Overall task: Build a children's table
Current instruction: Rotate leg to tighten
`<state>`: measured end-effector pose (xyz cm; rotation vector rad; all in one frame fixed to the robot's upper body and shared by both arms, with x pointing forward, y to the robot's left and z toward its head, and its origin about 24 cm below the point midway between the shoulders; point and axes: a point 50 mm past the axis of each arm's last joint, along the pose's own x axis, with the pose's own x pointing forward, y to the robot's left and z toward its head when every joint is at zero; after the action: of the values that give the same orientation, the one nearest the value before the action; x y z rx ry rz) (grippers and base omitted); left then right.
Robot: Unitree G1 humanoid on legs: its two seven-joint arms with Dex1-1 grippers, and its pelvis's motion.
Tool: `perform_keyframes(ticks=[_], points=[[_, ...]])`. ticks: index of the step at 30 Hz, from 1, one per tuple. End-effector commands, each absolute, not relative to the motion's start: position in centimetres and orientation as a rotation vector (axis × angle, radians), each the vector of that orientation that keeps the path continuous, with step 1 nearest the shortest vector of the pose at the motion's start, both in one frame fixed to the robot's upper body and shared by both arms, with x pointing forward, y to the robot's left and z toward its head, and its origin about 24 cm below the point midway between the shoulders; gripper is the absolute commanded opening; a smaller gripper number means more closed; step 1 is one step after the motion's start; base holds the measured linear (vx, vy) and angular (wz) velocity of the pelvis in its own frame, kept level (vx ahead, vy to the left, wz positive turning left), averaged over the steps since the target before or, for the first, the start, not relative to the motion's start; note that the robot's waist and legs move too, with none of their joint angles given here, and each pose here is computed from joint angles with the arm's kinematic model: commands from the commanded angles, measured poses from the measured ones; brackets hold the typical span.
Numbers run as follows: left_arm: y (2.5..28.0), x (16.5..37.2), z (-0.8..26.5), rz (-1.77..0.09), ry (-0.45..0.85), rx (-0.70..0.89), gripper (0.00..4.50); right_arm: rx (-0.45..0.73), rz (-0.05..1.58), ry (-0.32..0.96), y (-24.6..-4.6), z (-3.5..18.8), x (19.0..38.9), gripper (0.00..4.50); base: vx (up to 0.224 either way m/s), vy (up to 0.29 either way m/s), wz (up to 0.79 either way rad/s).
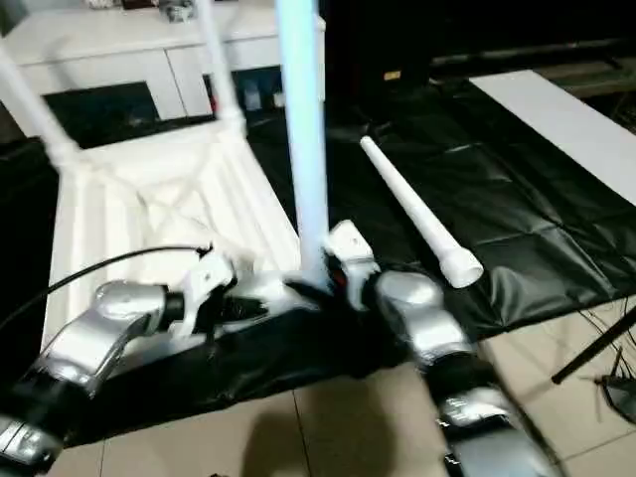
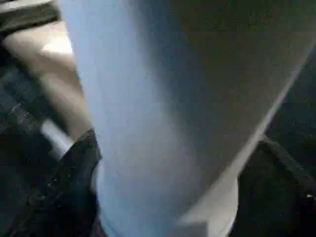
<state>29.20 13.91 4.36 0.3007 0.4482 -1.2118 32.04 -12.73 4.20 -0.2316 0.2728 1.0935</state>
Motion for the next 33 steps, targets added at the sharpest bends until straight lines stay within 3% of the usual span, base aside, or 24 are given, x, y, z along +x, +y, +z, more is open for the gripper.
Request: perform_keyframes(ticks=[1,3,8,22,26,30,33], points=[[13.5,28.7,4.5,-1.287,0.448,0.292,0.00,-0.229,1.162,0.270,-12.6,4.8,31.8,3.85,0.000,0.000,0.00],[13.8,28.5,4.8,-1.311,0.445,0.291,0.00,-0.235,1.238,0.304,-13.6,5.2,31.4,3.85,0.000,0.000,0.00],[13.9,28.4,5.0,-1.323,0.443,0.283,0.00,-0.224,1.253,0.275,-13.7,5.8,31.7,3.85,0.000,0.000,0.00],[14.0,28.1,4.9,-1.342,0.460,0.272,0.00,-0.200,1.296,0.311,-13.7,5.2,31.5,2.80,0.000,0.000,0.00],[14.0,28.0,4.8,-1.347,0.466,0.271,0.00,-0.213,1.302,0.322,-13.7,4.9,31.3,2.76,0.000,0.000,0.00],[13.9,28.0,4.6,-1.333,0.466,0.276,0.00,-0.224,1.165,0.290,-13.5,4.5,32.2,2.74,0.000,0.000,0.00],[13.6,29.3,4.2,-1.187,0.458,0.304,0.00,-0.193,0.914,0.261,-13.3,4.1,33.6,2.74,0.000,0.000,0.00]])
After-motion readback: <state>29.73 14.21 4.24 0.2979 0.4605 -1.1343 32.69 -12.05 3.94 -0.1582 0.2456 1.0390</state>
